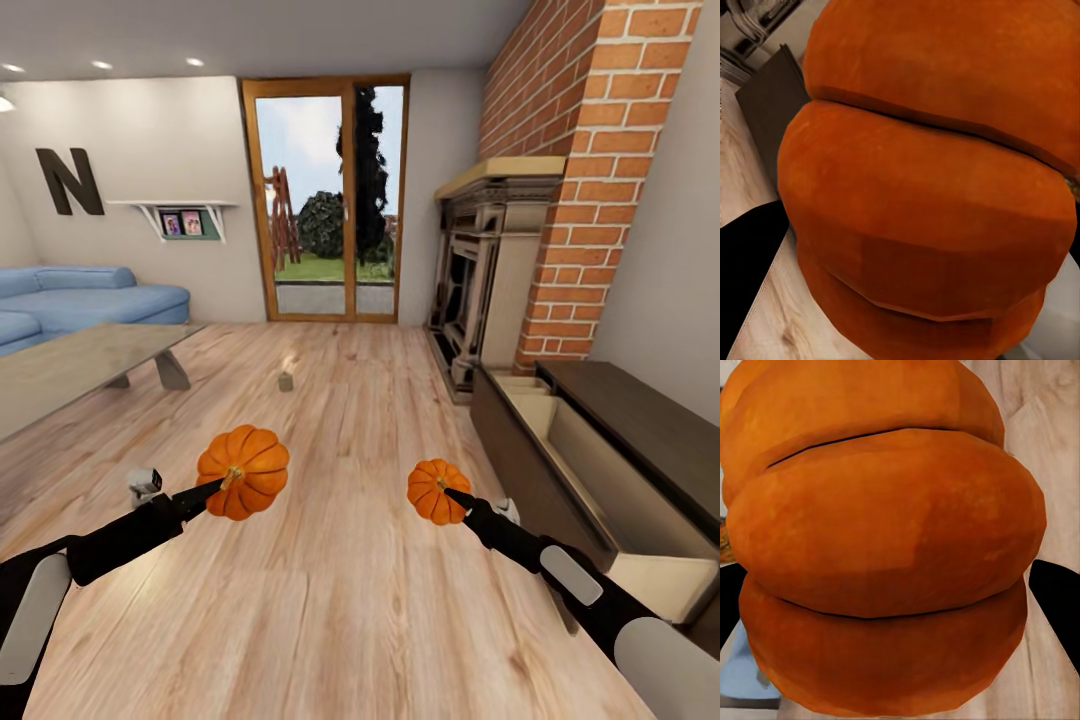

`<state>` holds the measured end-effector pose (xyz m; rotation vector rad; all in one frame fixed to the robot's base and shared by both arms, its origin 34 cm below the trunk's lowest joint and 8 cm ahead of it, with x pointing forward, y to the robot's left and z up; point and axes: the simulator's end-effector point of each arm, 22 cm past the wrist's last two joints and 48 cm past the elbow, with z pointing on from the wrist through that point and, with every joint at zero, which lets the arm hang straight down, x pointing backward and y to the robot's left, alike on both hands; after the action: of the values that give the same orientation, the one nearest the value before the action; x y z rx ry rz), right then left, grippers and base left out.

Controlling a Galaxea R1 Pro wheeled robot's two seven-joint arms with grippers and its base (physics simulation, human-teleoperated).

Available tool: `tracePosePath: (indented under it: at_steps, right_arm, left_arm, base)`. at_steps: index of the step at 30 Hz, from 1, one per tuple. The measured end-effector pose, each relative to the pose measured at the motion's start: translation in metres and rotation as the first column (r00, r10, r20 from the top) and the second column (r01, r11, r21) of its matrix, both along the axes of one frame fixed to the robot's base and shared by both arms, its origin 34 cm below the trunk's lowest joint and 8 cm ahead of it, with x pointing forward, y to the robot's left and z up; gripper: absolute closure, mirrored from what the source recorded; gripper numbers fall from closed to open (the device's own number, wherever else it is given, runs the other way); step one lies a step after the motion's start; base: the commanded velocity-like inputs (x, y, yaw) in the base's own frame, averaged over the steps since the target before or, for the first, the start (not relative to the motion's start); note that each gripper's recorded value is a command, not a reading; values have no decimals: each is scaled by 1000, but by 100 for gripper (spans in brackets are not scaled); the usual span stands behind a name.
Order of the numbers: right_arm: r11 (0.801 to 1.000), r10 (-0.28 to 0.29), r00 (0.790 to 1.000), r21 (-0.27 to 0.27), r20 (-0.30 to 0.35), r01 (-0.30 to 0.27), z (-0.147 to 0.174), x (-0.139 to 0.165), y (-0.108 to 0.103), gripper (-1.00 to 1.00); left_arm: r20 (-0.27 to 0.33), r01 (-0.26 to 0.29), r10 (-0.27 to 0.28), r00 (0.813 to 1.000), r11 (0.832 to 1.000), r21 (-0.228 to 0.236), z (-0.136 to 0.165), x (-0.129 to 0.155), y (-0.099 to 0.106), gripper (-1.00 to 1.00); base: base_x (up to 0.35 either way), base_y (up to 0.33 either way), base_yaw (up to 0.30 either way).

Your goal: Place each of the two pumpkins and all three candles from the living room inside a cabinet in the living room (use any cabinet), then make sure every cabinet is closed, and position the cauldron so it is next to a table in the living room.

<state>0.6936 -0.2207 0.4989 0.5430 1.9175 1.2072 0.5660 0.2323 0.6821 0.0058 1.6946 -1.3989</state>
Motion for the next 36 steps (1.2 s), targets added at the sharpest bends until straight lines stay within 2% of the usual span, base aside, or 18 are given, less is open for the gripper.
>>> tracePosePath:
  at_steps: [26,36]
  right_arm:
    - [1000,1,1000,0,0,-1,0,0,0,100]
    - [1000,1,1000,0,1,-1,0,0,1,100]
  left_arm:
    - [0,0,0,1000,1000,0,0,0,0,100]
    - [1,-1,1,1000,1000,-1,0,0,1,100]
  base:
    - [336,0,0]
    - [336,72,0]
